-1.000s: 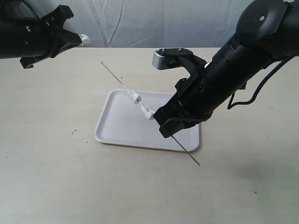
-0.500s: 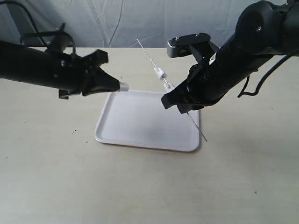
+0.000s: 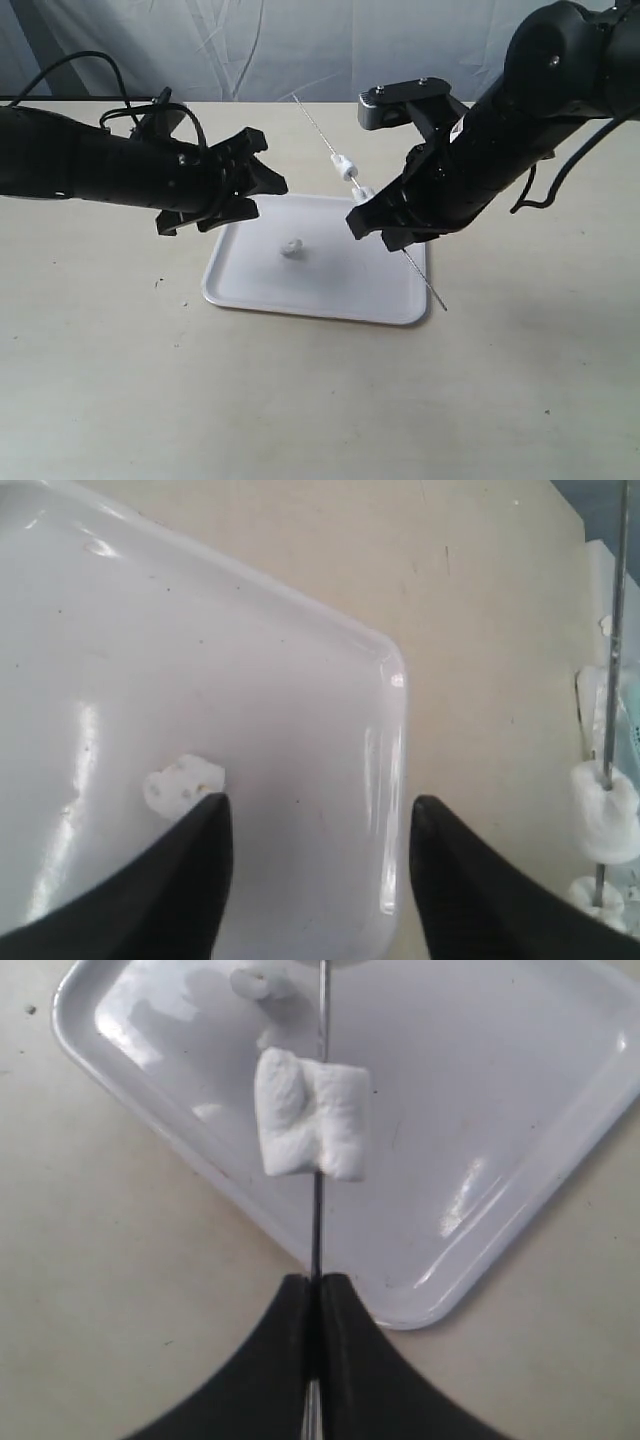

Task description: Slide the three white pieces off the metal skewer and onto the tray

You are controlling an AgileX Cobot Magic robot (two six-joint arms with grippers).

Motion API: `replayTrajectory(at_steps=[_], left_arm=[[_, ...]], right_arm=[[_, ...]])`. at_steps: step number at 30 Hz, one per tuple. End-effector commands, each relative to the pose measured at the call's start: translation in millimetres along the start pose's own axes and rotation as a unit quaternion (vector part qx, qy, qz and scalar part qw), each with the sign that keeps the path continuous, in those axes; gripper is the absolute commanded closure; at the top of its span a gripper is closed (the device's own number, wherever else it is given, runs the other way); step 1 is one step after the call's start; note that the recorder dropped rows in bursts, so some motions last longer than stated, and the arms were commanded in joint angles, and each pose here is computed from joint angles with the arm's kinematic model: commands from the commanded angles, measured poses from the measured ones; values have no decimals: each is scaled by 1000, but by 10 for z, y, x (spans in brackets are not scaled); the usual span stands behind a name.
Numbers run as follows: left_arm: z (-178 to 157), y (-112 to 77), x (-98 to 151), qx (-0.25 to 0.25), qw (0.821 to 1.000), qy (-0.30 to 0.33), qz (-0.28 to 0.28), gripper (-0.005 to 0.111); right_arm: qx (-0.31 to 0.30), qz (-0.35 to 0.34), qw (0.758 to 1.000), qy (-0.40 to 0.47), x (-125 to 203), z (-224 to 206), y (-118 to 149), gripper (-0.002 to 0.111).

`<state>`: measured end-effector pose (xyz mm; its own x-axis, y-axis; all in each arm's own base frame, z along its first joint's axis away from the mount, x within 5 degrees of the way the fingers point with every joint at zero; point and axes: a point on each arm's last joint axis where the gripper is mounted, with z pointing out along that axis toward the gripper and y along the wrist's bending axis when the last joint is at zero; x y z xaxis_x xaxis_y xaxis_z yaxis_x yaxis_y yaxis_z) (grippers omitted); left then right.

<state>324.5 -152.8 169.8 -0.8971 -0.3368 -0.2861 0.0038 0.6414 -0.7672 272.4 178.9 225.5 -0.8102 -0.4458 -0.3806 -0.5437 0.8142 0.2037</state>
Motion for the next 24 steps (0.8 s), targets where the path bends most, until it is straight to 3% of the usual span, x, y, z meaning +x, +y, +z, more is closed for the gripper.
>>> replayTrajectory(at_steps=[1,16,21,24], left_arm=[[8,-63,-27,22,1000,-12,7,58],[-52,-351,-153,88,996,-10,20,58],[-72,-436,-94,134,990,24,19,59],[-74,-447,-105,135,990,22,22,63]], right_arm=[[-11,4,1000,-28,-53,-33,22,109],[-31,56,995,-82,-153,-39,48,109],[-32,73,996,-49,-115,80,27,109],[-32,82,996,-35,-101,159,11,109]])
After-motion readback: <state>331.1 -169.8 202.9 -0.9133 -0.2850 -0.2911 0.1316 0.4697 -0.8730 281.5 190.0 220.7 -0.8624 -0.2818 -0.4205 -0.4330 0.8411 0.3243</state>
